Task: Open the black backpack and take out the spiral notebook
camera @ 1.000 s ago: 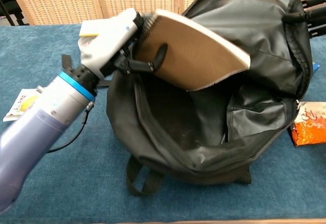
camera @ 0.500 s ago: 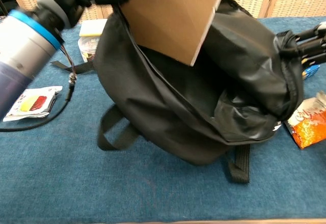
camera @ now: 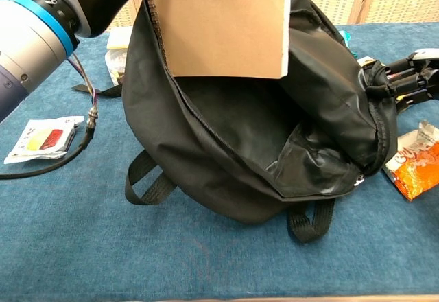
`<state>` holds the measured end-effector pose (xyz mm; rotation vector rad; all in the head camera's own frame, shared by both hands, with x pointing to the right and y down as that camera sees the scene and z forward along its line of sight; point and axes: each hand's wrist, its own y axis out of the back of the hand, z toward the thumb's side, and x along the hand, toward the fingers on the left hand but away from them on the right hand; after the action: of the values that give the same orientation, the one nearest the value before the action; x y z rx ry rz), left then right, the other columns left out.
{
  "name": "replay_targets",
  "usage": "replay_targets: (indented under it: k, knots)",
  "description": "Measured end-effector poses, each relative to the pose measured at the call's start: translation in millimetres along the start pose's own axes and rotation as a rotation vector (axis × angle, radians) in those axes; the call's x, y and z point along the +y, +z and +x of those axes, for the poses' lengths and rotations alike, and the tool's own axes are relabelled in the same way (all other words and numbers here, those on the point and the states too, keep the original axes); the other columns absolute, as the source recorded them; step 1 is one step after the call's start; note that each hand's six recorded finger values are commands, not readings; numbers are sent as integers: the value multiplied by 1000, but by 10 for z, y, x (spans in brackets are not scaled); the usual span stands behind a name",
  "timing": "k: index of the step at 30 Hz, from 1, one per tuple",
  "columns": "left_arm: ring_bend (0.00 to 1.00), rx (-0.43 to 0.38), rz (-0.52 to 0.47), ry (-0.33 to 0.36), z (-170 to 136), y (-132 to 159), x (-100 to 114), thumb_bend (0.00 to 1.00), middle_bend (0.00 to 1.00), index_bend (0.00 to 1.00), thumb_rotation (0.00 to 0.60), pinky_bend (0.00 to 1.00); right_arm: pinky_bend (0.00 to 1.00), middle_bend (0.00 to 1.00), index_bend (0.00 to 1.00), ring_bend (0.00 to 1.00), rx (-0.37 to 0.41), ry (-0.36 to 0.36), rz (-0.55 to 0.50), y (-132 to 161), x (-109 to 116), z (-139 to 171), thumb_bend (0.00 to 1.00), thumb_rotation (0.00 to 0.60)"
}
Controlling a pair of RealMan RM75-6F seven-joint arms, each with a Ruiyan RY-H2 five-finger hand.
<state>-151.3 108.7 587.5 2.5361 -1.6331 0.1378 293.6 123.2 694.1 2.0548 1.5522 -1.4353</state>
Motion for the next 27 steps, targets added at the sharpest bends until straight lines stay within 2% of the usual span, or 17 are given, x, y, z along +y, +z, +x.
replay_targets:
  k: [13, 17, 20, 24, 27]
  knots:
    - [490, 53, -89, 37, 22, 2, 89, 587, 653, 749, 600, 559, 515, 644, 659, 532, -4, -4, 3, -32, -3, -20, 646, 600]
    - [490, 106, -160, 80, 85, -21, 206, 589, 653, 749, 600, 559, 515, 644, 659, 532, -5, -3, 5, -36, -15, -23, 647, 600]
    - [490, 110, -184, 105, 143, 16, 328, 590, 653, 749, 600, 559, 515, 644, 658, 532, -6, -4, 8, -39, -14, -30, 646, 600]
    - [490, 95, -165, 127, 147, 56, 490, 591, 653, 749, 600, 559, 515, 644, 658, 532, -8, -4, 9, -45, -18, -36, 646, 600]
    - [490, 78, -111, 145, 130, 65, 613, 590, 653, 749, 600, 559, 515, 644, 659, 532, -8, -3, 6, -44, -21, -35, 646, 600]
